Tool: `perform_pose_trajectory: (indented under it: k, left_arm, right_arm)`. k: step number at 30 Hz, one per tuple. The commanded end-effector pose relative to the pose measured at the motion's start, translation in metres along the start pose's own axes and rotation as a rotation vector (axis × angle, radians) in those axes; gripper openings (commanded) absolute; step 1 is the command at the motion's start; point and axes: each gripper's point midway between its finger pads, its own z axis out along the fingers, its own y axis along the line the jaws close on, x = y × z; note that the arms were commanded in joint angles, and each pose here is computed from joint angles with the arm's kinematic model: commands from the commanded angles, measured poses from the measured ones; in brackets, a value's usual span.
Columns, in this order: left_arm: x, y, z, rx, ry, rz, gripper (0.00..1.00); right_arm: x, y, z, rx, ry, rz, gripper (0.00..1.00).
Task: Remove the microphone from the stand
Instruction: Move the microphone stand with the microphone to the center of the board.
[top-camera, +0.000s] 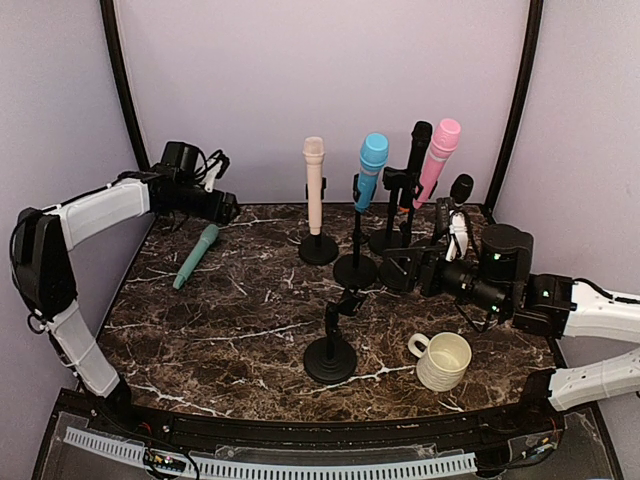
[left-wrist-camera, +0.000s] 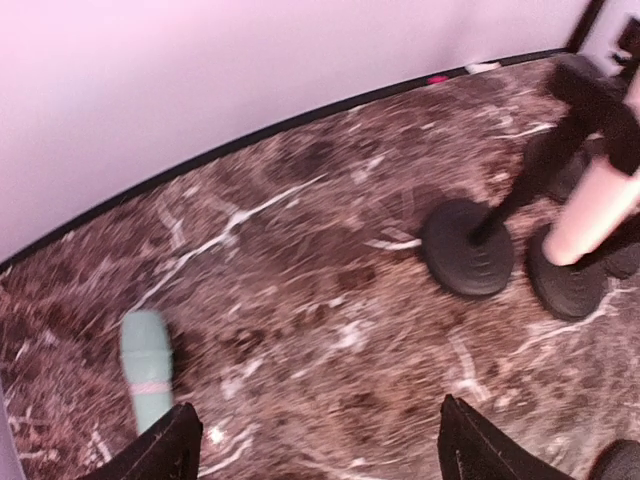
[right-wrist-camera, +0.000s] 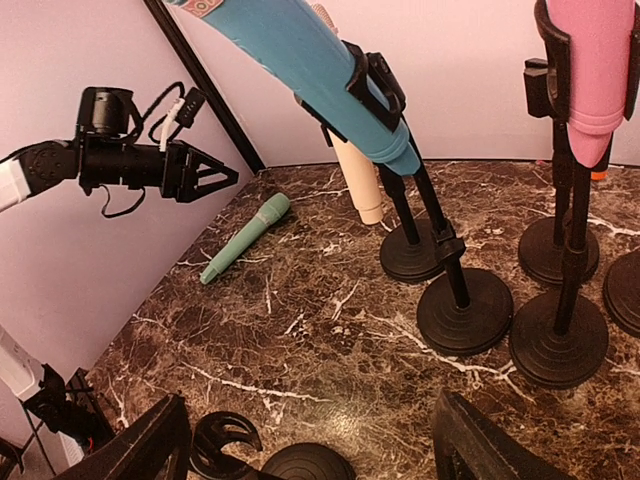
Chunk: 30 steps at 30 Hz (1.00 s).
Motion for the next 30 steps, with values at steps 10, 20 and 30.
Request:
perform_pose_trajectory:
  k: [10,20,30]
  left_arm:
    - [-0.082,-0.188,-0.035,0.264,-0.347,-0.085,0.87]
    - [-0.104,-0.202,0.009,0.228,-0.390,-0.144,0.92]
    - [-0.121,-0.188,0.036,0.092,-0.413,-0.147,0.93]
  right_arm:
    - [-0.017,-0.004,-0.013,0.013,-0.095,0.008,0.86]
    - [-0.025,-0.010,-0.028,0.013,-0.156,0.033,0.89]
    - [-0.016,-0.012,-0.024,0.015,-0.138,0.031,0.89]
